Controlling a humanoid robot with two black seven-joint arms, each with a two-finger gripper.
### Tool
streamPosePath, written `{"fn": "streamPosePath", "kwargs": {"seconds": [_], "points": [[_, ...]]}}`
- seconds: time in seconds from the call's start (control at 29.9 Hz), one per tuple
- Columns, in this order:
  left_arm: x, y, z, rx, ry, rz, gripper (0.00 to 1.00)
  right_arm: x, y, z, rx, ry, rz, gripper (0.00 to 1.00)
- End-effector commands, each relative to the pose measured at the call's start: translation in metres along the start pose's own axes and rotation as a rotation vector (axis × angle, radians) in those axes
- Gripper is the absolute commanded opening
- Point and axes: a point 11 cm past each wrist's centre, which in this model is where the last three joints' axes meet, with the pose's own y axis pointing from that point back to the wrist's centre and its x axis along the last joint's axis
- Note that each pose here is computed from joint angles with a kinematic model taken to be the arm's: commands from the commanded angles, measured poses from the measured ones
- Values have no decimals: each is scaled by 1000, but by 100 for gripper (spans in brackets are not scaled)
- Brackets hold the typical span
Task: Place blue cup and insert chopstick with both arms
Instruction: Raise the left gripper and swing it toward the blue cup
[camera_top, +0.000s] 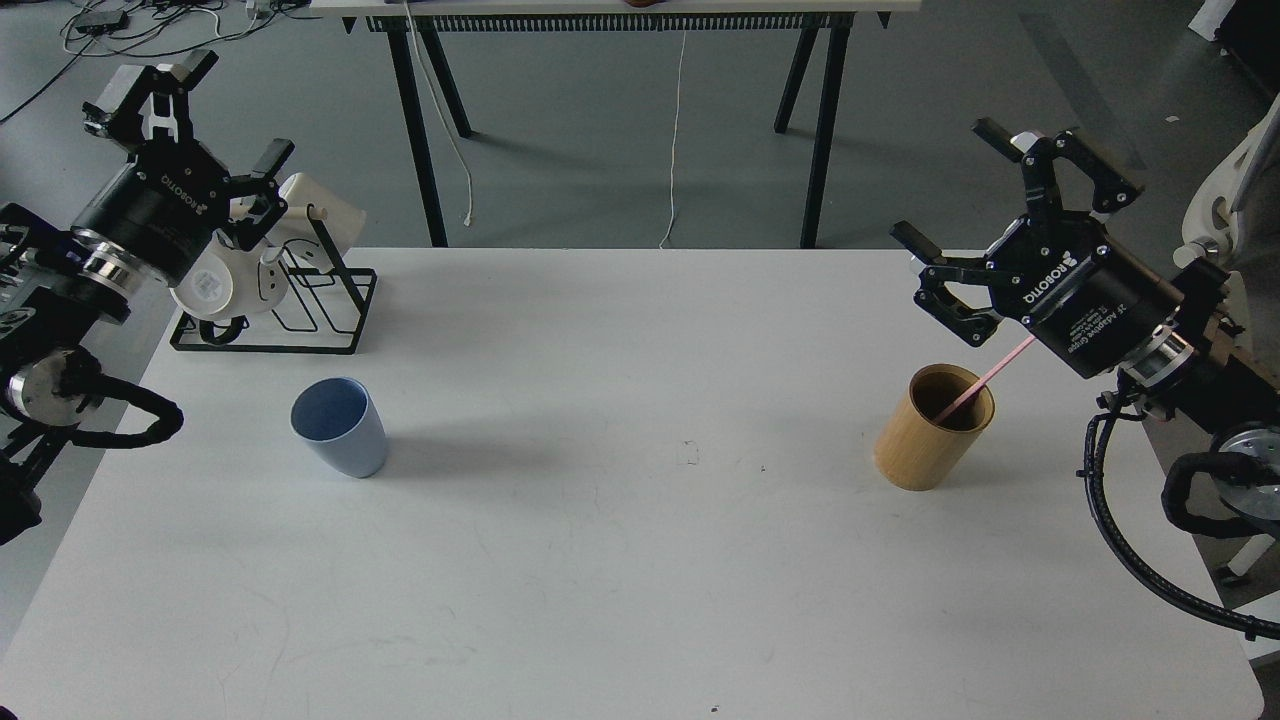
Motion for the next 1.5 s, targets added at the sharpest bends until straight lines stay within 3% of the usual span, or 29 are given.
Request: {"fn": "streamPosePath", "kwargs": {"seconds": [0.0,0.5,1.0,1.14,1.27,1.47], "points": [[3,1,2,-5,5,9,99,0,1,1,-2,-1,3,94],[19,6,23,-37,-11,50,99,-2,-2,5,2,-14,-2,94],[23,-8,83,-119,-98,26,100,-1,-2,0,10,-5,-1,94],[8,-16,94,-99,-173,-45,100,-1,-1,-1,11,-2,1,94],[-30,-30,119,-74,-378,-214,99,0,-1,-1,10,-1,2,94],[-55,-20,130,-41,-497,-327,100,-2,-3,0,14,-8,-3,94]]}}
